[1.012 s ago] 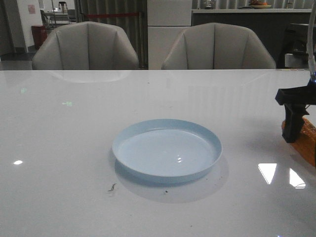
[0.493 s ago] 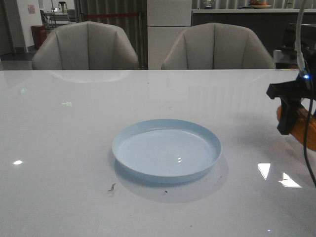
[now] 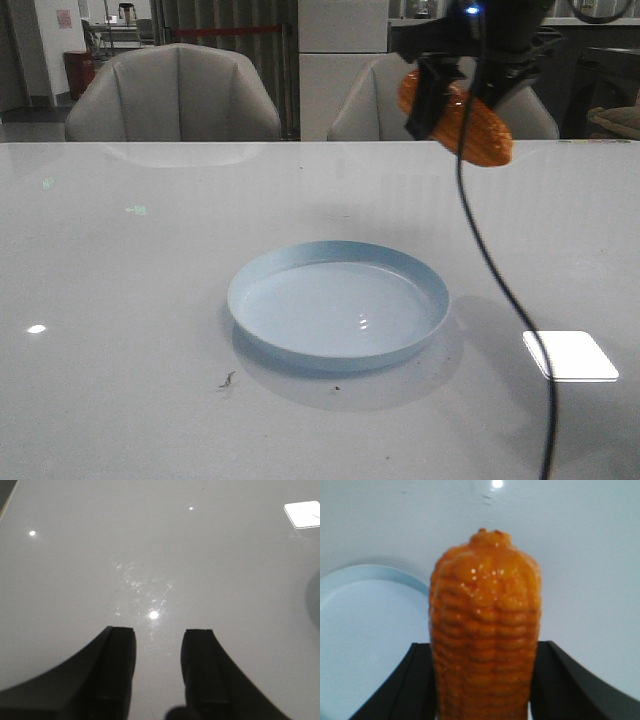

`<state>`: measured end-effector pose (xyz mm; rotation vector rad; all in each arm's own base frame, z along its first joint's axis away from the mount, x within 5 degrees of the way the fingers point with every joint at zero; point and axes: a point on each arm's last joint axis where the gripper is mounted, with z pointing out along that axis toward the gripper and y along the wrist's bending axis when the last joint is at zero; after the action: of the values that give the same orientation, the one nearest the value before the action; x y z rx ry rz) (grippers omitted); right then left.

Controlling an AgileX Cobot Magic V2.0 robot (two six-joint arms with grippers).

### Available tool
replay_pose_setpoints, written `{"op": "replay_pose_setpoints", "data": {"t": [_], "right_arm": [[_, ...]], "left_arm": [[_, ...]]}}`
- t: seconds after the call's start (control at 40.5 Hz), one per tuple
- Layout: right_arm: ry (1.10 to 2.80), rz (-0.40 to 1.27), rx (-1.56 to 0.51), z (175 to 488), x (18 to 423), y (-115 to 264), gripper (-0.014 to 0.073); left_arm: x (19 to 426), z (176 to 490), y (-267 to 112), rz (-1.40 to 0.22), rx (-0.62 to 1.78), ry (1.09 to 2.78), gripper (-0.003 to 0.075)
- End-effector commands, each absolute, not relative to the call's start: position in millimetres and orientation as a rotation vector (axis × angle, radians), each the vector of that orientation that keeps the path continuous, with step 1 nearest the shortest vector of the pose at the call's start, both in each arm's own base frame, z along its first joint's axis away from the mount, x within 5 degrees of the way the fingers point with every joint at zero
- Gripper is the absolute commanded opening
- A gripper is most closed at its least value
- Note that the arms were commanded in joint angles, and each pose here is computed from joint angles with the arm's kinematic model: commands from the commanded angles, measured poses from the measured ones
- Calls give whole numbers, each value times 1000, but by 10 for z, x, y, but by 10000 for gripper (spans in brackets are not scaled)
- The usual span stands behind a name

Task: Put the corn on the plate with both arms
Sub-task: 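Lift the corn and carry it over the plate, lowering it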

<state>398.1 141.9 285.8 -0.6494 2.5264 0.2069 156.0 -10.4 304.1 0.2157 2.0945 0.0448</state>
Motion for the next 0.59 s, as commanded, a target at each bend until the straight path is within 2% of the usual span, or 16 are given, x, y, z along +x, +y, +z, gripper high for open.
{"op": "replay_pose_setpoints", "data": {"t": [0.0,0.197,0.37,0.444,0.567], "right_arm": [[2413,254,-731,3141,3837,1698,193],[2472,289,-903,2795,3718,2187,193],[2517,289,-954,2559,3723,2324,211],[2546,284,-964,2462,3740,2335,274],[2579,279,-976,2355,3754,2344,444]], "left_arm": [[1586,3199,-105,43,197,1996,316],[1586,3199,-105,43,197,1996,316],[1586,3199,-105,43,197,1996,316],[1586,3199,-105,43,197,1996,316],[1586,3199,-105,43,197,1996,316]]}}
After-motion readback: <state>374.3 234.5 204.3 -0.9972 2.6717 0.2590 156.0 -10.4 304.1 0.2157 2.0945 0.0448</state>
